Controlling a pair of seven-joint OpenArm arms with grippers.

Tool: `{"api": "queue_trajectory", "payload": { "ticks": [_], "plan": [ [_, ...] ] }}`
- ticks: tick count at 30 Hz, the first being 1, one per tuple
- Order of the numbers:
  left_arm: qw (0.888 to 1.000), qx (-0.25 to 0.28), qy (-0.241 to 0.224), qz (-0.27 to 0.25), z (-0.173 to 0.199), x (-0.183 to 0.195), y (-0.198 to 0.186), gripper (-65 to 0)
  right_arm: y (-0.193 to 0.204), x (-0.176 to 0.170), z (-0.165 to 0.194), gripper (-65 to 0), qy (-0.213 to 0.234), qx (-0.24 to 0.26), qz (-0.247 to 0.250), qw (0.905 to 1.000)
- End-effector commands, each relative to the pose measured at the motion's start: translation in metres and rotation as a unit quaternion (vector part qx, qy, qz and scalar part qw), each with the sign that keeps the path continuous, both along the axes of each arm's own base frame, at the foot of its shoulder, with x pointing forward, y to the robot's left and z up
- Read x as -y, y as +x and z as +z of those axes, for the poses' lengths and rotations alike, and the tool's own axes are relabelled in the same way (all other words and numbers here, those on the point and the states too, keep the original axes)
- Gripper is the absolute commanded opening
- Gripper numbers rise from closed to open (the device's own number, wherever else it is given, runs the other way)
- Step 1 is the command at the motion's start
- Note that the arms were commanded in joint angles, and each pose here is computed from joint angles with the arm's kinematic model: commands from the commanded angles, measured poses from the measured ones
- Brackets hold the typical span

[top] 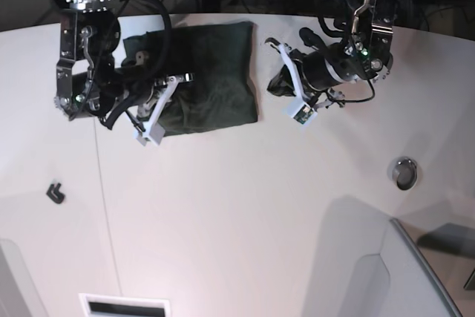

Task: Layout the t-shirt on the table in an organized manner, then fold the t-shirt properly
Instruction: 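Fold the bundle end with the right gripper over toward the left gripper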

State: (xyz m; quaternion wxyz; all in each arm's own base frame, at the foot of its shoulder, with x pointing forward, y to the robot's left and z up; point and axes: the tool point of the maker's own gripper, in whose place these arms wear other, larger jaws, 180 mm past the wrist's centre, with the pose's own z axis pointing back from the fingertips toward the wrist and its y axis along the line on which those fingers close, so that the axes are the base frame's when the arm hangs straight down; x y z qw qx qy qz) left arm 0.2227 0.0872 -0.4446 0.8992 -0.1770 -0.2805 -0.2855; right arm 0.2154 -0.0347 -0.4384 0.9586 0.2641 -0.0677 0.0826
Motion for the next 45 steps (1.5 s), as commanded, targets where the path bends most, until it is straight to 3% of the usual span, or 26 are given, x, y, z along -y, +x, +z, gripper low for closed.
{"api": "queue_trajectory", "payload": {
  "ticks": [1,7,13,24,27,30,36,40,45],
  "plan": [
    [1.000,0.009,0.008,-0.003,0.005,-0.009,0.002,-65.0,0.011,-0.003,0.010,-64.2,0.009,0.021,-0.001,0.9997],
    [0.998,-0.022,0.063,-0.015,-0.008,-0.054,-0.028,-65.0,0.012,-0.003,0.011,-64.2,0.009,0.023,-0.001,0.9997],
    [0.994,-0.029,0.087,0.052,-0.005,-0.112,-0.038,-65.0,0.012,-0.003,0.011,-64.2,0.009,0.023,-0.001,0.9997],
    [0.996,-0.014,0.051,0.069,-0.003,-0.099,-0.020,-65.0,0.016,-0.005,0.013,-63.6,0.011,0.028,0.000,0.9995],
    [0.996,-0.014,0.052,0.071,-0.003,-0.101,-0.020,-65.0,0.016,-0.012,0.017,-63.3,0.035,0.028,-0.001,0.9990],
    [0.996,-0.013,0.055,0.073,-0.003,-0.103,-0.020,-65.0,0.018,-0.018,0.022,-56.7,0.057,0.031,-0.003,0.9979],
    [0.996,-0.015,0.055,0.073,-0.004,-0.103,-0.021,-65.0,0.019,-0.018,0.022,-33.8,0.057,0.031,-0.003,0.9979],
    [0.995,-0.032,0.054,0.080,-0.013,-0.107,-0.027,-65.0,0.020,-0.019,0.023,-27.6,0.058,0.032,-0.003,0.9978],
    [0.994,-0.038,0.052,0.085,-0.017,-0.109,-0.025,-65.0,0.017,-0.036,0.019,-26.9,0.064,0.020,0.028,0.9974]
  ]
}}
